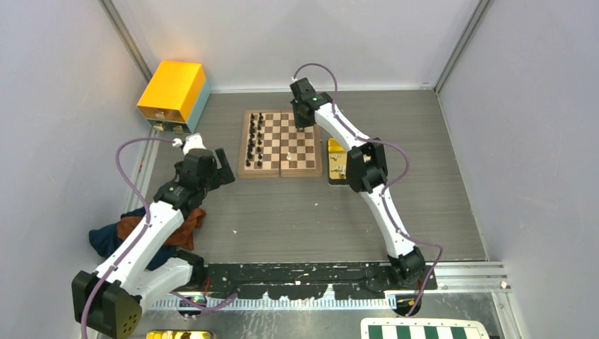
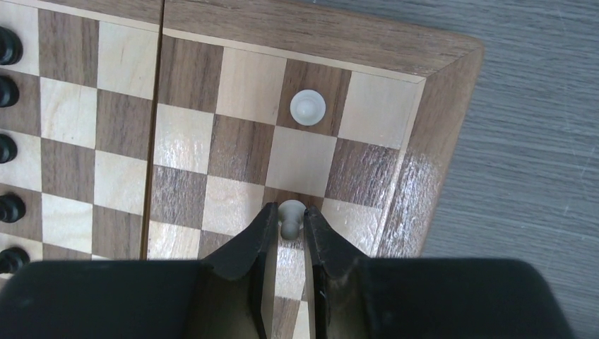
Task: Set up the chess pieces on the board
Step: Place the chess piece on the chessboard.
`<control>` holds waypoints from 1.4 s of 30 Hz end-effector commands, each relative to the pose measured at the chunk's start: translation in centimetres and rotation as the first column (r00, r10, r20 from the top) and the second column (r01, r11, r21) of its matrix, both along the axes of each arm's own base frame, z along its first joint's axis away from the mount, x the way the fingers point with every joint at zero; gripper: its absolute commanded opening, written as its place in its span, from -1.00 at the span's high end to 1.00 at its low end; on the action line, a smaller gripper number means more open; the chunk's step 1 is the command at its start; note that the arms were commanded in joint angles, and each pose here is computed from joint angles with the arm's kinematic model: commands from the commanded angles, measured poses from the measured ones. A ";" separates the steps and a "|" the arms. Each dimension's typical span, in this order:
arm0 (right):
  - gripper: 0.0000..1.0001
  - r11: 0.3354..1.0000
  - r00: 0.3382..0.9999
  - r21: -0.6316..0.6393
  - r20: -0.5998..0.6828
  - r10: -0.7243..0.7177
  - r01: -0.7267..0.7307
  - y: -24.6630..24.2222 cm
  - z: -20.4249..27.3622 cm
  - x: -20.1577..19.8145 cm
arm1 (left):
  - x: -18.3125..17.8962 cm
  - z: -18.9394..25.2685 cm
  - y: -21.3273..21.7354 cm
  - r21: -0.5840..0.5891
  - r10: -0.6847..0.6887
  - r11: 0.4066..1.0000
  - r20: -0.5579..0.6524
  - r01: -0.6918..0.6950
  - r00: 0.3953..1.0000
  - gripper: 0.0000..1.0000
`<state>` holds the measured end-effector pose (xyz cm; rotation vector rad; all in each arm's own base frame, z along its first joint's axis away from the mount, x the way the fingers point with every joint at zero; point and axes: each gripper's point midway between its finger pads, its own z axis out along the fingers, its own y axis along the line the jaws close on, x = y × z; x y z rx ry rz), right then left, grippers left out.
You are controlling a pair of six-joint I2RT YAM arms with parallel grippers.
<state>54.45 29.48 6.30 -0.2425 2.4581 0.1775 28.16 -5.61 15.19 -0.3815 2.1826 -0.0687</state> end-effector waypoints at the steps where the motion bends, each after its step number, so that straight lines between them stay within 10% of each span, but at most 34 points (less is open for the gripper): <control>1: 0.98 0.999 0.998 0.044 0.065 -0.021 0.018 0.5 2.4 1.4 | 0.9 2.3 -0.1 0.012 -0.010 1.000 0.072 0.009 0.997 -0.93; 29: 0.79 0.998 0.995 0.045 0.084 -0.046 0.042 -0.4 1.6 2.9 | 1.1 2.2 -1.3 0.076 -0.078 0.995 0.084 0.071 0.993 -0.97; 42: 0.16 0.997 0.995 0.082 0.099 -0.014 0.006 0.3 2.3 3.1 | 1.4 2.2 -1.5 0.082 -0.088 0.993 0.082 0.081 0.993 -0.99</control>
